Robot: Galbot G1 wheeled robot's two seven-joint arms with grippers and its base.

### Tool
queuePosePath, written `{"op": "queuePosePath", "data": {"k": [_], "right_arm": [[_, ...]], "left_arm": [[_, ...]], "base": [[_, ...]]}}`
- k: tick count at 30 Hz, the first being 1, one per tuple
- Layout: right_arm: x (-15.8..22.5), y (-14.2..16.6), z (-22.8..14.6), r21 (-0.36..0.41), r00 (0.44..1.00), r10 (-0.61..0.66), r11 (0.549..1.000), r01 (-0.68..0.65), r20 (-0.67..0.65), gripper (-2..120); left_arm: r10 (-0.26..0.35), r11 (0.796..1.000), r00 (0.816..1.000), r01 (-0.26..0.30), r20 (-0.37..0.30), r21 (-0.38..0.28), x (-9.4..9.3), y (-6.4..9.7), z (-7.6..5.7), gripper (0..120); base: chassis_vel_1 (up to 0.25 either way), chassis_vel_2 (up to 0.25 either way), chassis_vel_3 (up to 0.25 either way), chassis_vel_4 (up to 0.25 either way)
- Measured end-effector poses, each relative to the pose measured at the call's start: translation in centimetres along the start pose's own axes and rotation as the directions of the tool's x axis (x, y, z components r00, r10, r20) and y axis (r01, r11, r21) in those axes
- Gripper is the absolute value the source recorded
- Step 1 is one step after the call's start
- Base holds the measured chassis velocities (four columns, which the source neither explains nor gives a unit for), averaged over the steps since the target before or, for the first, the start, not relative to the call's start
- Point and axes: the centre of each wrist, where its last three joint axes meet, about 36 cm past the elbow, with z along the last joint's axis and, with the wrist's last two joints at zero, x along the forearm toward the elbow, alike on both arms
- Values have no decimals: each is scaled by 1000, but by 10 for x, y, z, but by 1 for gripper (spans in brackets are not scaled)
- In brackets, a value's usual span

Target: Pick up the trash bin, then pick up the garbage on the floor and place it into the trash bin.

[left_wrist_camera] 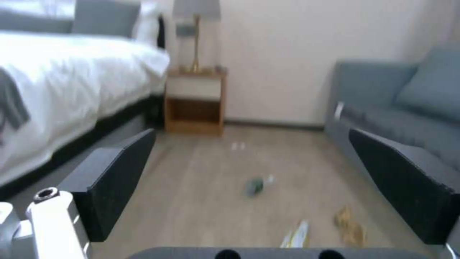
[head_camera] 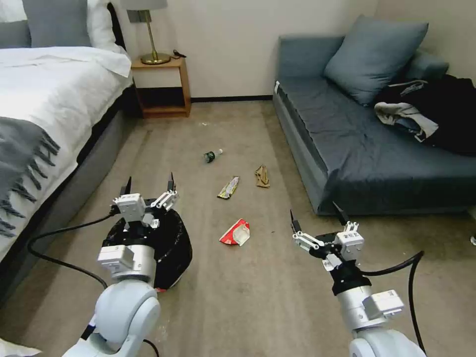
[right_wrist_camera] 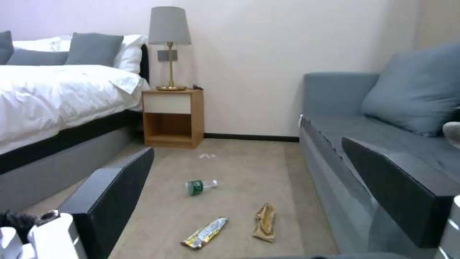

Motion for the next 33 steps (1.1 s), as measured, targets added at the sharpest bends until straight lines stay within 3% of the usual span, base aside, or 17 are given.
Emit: {"op": "queuePosePath", "data": {"k": [12, 14, 18, 24, 27, 33], "right_arm": [[-4, 0, 13, -1, 1000, -11, 1000, 11, -2, 100], [-6, 0, 14, -3, 1000, -17, 1000, 17, 1, 100], [-9, 0, 18, -4, 1000, -24, 1000, 24, -2, 100], [-12, 2, 22, -9, 999, -32, 999, 32, -5, 100], [-13, 2, 24, -12, 999, -39, 999, 39, -7, 100], [-15, 1, 28, -14, 999, -48, 999, 48, -11, 100]], "left_arm": [[-5, 999, 983, -4, -183, -48, -1, 17, -23, 100], [-26, 997, 973, 8, -230, -79, -9, 32, -34, 100], [-30, 998, 960, 13, -280, -62, -20, 47, -45, 100], [-24, 999, 935, 13, -354, -35, -30, 57, -43, 100], [-28, 1000, 909, 24, -417, -14, -38, 66, -44, 100], [-67, 998, 878, 65, -473, -21, -56, 85, -34, 100]], "base": [[0, 0, 0, 0], [0, 0, 0, 0], [0, 0, 0, 0], [0, 0, 0, 0], [0, 0, 0, 0], [0, 0, 0, 0]]}}
